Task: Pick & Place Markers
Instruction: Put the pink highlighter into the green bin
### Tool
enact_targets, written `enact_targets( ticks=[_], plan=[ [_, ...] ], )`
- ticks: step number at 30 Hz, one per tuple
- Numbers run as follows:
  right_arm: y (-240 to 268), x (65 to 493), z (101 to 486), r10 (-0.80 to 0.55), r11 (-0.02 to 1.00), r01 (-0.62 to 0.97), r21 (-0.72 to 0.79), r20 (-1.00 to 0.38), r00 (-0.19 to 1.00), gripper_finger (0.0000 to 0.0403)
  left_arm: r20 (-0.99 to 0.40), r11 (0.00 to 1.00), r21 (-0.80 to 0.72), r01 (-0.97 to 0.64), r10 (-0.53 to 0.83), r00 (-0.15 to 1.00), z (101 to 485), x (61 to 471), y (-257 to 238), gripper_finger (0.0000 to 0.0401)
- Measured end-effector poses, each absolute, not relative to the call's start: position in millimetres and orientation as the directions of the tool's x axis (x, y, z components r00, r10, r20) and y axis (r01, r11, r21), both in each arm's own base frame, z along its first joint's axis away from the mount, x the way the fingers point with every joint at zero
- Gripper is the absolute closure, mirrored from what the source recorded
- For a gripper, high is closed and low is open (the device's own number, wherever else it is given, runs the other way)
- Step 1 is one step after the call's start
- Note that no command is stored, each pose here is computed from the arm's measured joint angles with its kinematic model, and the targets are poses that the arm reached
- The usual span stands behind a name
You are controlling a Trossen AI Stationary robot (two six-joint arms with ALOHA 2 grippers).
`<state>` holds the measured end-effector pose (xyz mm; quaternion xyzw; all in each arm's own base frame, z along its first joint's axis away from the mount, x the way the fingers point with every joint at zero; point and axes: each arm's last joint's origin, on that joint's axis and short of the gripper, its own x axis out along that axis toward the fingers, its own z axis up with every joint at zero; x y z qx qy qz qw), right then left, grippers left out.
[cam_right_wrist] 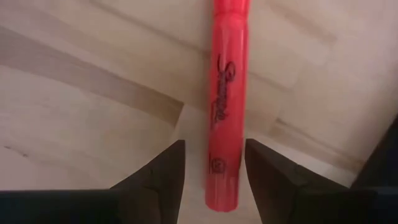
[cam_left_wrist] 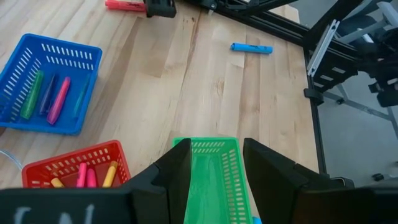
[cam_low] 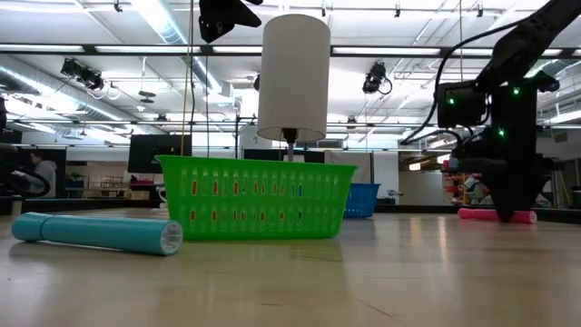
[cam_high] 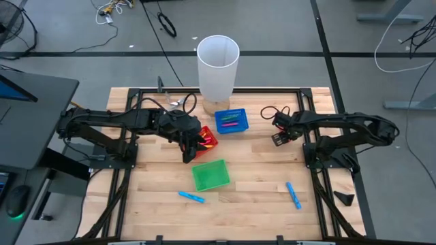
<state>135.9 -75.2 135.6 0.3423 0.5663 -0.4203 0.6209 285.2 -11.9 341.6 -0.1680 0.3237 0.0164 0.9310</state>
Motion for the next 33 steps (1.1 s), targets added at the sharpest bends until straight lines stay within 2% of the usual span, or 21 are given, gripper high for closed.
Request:
enact_targets(
  ticks=[7, 16, 24, 28, 33],
  plan=[
    [-75.4, 136.7, 126.6, -0.111, 0.396, 0.915, -0.074, -0.993, -0.032, 0.0244, -0.609, 0.943, -0.302, -0.139, -0.079, 0.790, 341.5, 285.2, -11.8, 0.0250],
    [-74.9, 138.3, 126.6, -0.081, 0.399, 0.916, -0.035, -0.997, -0.003, 0.0357, -0.609, 0.943, -0.302, -0.139, -0.079, 0.789, 341.5, 285.1, -11.8, 0.0250],
    [-72.4, 146.2, 137.6, -0.038, 0.430, 0.903, -0.022, -0.999, -0.006, 0.0357, -0.609, 0.943, -0.302, -0.139, -0.079, 0.790, 341.5, 285.2, -11.9, 0.0250],
    [-69.2, 159.1, 154.4, -0.037, 0.464, 0.886, 0.003, -0.999, 0.023, 0.0357, -0.609, 0.943, -0.302, -0.139, -0.079, 0.789, 341.5, 285.1, -11.9, 0.0250],
    [-57.8, 170.4, 180.9, -0.029, 0.508, 0.861, -0.022, -1.000, -0.008, 0.0357, -0.609, 0.943, -0.302, -0.139, -0.079, 0.790, 341.5, 285.2, -11.8, 0.0250]
  ],
)
